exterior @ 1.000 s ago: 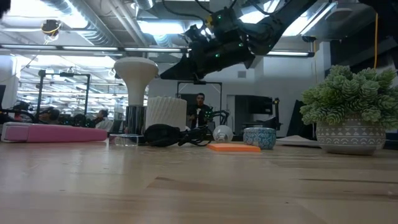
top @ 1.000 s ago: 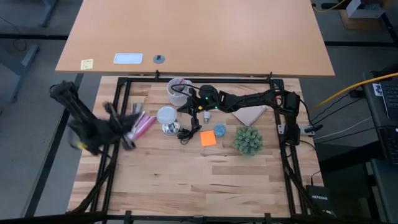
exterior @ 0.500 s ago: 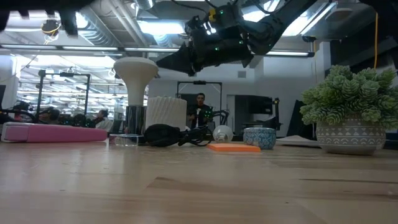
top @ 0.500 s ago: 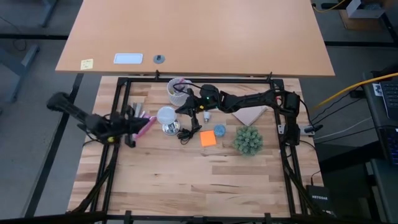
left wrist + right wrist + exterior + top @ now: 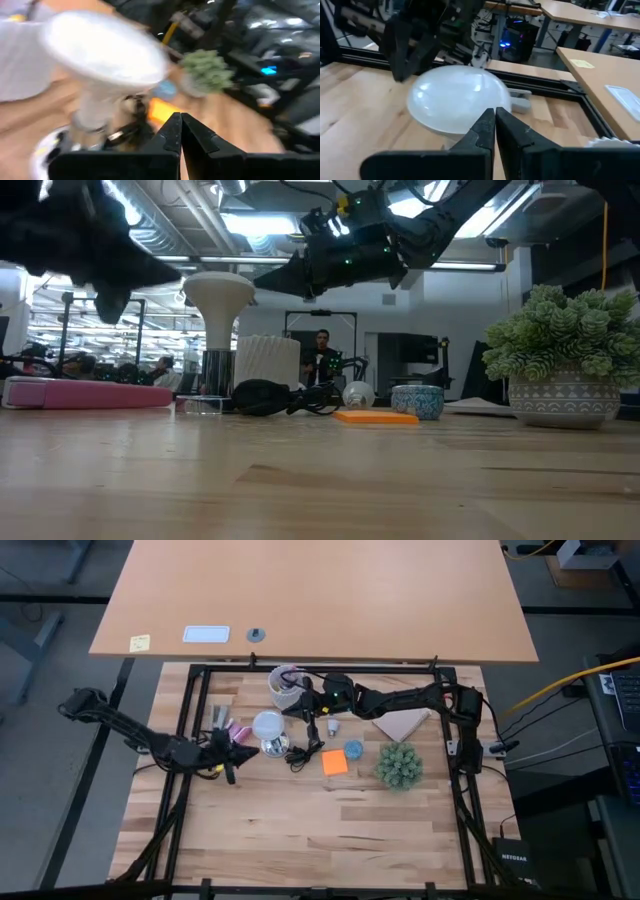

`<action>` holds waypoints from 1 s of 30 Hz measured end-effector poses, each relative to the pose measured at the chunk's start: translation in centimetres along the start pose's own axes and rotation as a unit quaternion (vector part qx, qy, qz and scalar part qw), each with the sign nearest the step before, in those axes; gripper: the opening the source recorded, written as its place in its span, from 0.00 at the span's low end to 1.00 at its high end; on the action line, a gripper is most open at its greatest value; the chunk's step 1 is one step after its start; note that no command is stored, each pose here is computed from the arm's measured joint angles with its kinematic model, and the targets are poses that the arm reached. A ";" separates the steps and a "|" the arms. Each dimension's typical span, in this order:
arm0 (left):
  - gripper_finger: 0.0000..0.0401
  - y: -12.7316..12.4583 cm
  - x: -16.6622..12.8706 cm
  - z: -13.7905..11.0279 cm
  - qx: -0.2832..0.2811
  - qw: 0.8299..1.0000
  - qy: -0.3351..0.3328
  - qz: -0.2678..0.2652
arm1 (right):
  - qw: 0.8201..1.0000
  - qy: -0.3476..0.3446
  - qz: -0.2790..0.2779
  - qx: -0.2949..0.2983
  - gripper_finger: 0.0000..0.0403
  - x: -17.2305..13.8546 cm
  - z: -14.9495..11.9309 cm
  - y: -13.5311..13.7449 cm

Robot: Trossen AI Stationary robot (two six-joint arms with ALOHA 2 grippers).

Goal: Screw lightbulb
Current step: Insert the lightbulb into the silver lamp

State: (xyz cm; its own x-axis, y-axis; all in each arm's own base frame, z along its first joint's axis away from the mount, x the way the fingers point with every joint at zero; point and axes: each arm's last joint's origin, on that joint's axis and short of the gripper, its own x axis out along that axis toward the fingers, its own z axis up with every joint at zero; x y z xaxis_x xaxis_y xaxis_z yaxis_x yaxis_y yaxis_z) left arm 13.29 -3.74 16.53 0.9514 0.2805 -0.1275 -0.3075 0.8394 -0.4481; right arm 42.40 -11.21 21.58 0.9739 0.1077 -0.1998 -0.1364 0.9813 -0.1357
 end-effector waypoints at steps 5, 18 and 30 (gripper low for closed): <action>0.00 0.5 0.3 -0.3 0.053 0.996 -0.022 0.072 | 1.000 0.002 -0.010 0.004 0.05 -0.2 -0.1 -0.6; 0.00 0.0 0.6 0.0 0.152 0.988 -0.008 0.010 | 1.000 0.004 0.013 0.018 0.05 0.4 -0.7 0.2; 0.00 -1.1 0.9 1.4 0.106 0.974 -0.003 -0.203 | 0.999 -0.020 0.031 0.038 0.05 0.2 -0.4 -0.3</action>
State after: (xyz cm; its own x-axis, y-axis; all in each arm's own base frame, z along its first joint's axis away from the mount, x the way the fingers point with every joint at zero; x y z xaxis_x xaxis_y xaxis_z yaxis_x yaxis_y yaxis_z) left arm 14.42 -3.73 18.13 0.9955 -0.0911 0.0278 0.0952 0.9588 -0.2677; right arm 42.54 -11.59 21.21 0.9705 0.1741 -0.1669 -0.1846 0.9816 -0.0493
